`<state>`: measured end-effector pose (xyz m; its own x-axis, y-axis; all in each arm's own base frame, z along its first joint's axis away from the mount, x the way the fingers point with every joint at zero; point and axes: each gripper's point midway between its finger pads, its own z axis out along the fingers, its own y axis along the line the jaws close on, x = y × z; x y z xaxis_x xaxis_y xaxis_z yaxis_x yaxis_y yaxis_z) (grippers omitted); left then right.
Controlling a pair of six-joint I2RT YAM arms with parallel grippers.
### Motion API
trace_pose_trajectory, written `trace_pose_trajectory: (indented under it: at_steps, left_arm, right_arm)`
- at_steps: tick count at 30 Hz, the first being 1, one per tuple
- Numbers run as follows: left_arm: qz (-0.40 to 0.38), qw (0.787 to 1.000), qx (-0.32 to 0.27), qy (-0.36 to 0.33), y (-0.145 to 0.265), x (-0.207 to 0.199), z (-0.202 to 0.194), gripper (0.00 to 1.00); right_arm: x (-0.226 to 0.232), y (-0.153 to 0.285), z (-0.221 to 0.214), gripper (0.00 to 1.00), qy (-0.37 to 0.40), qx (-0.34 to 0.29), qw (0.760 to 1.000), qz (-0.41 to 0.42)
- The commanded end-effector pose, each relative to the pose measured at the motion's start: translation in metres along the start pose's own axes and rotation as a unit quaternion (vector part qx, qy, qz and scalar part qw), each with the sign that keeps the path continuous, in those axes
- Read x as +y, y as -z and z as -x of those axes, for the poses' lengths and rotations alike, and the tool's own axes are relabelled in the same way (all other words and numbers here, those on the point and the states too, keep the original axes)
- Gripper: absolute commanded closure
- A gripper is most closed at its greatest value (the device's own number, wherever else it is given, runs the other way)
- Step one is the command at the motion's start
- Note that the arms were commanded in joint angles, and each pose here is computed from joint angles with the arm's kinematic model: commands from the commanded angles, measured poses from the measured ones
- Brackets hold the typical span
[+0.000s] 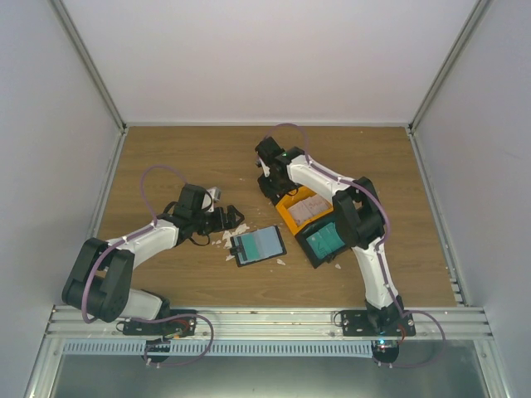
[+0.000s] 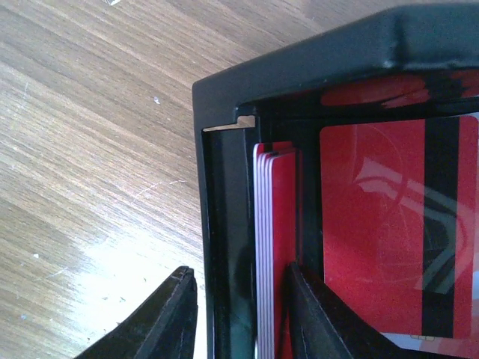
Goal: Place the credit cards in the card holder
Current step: Pick up the credit card from the storage box.
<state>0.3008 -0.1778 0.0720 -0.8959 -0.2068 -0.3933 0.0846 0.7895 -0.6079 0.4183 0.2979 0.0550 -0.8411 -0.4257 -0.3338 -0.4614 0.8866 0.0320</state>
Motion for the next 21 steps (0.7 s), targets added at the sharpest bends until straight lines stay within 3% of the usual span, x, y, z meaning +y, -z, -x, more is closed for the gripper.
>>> trace_pose_trajectory:
  at_steps: [1,11,21]
  left_arm:
    - [-0.003,1.000,-0.009,-0.012,-0.0008,0.0007,0.0048,0.01]
    - [-0.003,1.000,-0.010,-0.012,-0.0010,0.0007,0.0052,0.01]
    - [-0.003,1.000,-0.010,-0.012,-0.0013,0.0014,0.0050,0.01]
  right_arm:
    - [0.0060,0.0219,0.0095,0.67,-0.003,-0.020,1.000,0.014]
    - [0.0023,0.0293,0.0112,0.69,-0.007,-0.026,1.000,0.003]
    - [-0.0001,0.0288,0.0101,0.79,-0.012,-0.024,1.000,-0.004]
